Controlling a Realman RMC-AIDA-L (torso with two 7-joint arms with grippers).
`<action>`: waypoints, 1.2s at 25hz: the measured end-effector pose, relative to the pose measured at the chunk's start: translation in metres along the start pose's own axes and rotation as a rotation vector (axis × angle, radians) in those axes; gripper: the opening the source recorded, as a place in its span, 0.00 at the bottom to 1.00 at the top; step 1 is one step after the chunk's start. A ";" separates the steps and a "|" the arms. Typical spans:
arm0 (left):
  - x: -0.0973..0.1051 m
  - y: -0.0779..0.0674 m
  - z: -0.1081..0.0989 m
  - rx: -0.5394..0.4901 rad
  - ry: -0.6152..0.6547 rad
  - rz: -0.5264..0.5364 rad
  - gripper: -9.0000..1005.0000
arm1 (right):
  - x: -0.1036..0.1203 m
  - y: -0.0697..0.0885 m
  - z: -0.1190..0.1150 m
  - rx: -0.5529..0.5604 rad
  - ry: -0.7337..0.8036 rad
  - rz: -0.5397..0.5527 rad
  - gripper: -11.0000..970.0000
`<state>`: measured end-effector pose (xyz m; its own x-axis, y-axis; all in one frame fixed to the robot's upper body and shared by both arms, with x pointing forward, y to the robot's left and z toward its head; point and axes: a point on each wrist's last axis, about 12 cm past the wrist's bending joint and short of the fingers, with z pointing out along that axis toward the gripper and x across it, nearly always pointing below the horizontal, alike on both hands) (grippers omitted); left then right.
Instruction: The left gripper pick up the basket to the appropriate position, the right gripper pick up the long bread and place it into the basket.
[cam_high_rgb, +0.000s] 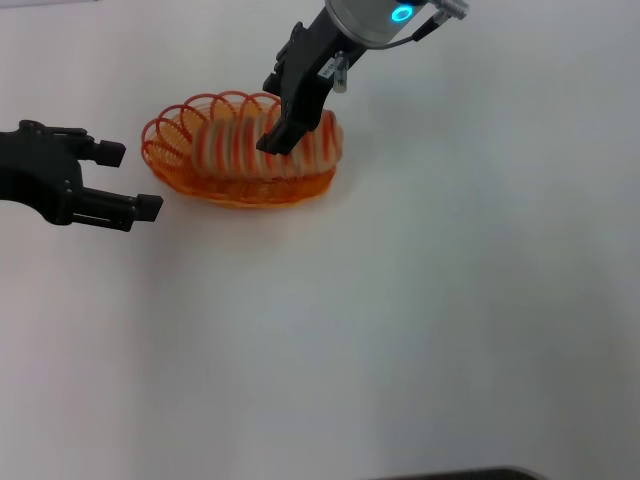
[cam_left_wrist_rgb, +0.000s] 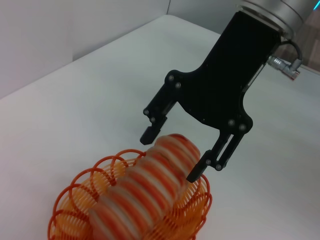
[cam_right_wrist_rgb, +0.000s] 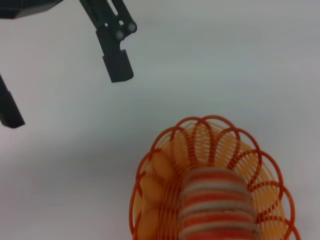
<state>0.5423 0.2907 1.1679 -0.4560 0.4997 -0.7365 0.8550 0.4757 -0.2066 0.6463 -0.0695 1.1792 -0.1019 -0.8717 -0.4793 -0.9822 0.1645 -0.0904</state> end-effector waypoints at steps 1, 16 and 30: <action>0.000 0.000 0.000 -0.001 0.000 0.000 0.88 | 0.000 -0.001 0.000 0.005 -0.004 0.000 0.72; 0.004 0.001 0.001 -0.004 -0.001 -0.005 0.88 | -0.006 -0.009 -0.021 0.075 -0.167 0.009 0.81; 0.002 0.001 0.003 0.001 -0.017 -0.008 0.88 | 0.042 -0.023 -0.071 0.000 -0.524 0.161 0.81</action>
<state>0.5424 0.2900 1.1642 -0.4584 0.4840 -0.7454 0.8518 0.4785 -0.2132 0.6530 -0.1426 1.2236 -0.1587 -0.4892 -0.8576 -0.9607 0.2768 0.0199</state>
